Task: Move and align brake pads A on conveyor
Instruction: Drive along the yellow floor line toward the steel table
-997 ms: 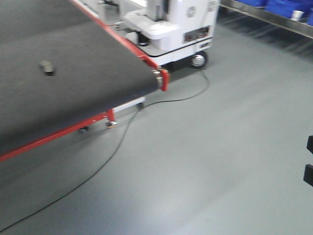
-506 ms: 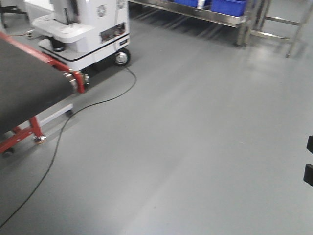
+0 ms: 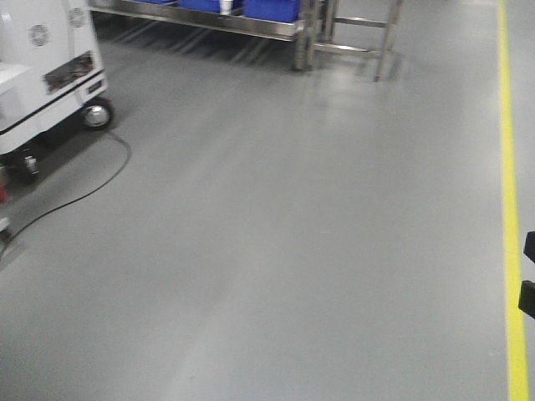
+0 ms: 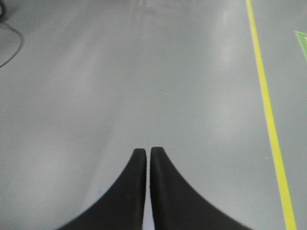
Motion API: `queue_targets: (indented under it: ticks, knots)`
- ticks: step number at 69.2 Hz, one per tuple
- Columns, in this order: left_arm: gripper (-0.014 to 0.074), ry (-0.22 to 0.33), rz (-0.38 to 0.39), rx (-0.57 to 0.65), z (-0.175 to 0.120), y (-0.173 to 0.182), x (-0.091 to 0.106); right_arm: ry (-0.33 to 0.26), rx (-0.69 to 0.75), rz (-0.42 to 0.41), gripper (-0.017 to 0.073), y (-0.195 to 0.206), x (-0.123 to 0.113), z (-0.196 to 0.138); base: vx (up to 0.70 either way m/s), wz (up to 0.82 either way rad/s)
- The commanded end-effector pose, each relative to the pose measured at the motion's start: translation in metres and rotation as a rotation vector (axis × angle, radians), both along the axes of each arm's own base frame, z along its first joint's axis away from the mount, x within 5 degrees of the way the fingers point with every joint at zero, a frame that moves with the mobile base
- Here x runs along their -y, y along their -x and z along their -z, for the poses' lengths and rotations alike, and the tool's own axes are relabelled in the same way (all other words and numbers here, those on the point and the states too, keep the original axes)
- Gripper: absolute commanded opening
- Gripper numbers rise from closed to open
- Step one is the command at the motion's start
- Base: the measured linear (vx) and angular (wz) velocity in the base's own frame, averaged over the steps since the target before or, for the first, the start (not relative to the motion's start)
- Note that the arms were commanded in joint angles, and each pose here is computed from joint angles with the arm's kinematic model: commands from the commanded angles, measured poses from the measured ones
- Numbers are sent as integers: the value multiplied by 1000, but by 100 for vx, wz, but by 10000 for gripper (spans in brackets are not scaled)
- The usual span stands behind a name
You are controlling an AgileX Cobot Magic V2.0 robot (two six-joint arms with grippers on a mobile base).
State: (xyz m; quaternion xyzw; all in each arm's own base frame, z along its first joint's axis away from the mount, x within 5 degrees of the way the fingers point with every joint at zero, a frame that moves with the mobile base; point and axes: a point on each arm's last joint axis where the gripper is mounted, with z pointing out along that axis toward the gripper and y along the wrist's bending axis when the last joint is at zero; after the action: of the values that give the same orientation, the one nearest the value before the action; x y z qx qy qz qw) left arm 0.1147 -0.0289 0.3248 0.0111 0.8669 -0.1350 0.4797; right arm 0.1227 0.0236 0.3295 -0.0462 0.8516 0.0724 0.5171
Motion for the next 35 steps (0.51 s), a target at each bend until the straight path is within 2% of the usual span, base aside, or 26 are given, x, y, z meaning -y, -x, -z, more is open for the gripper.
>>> queue_targets:
  ticks: [1,35]
  knots:
    - [-6,28,-7,85,-13,-2,0,-10,96,-1,-10,-2,0,-14,14,-55]
    - [-6,28,-7,85,-13,-2,0,-10,96,-1,-10,-2,0,-14,17,-64]
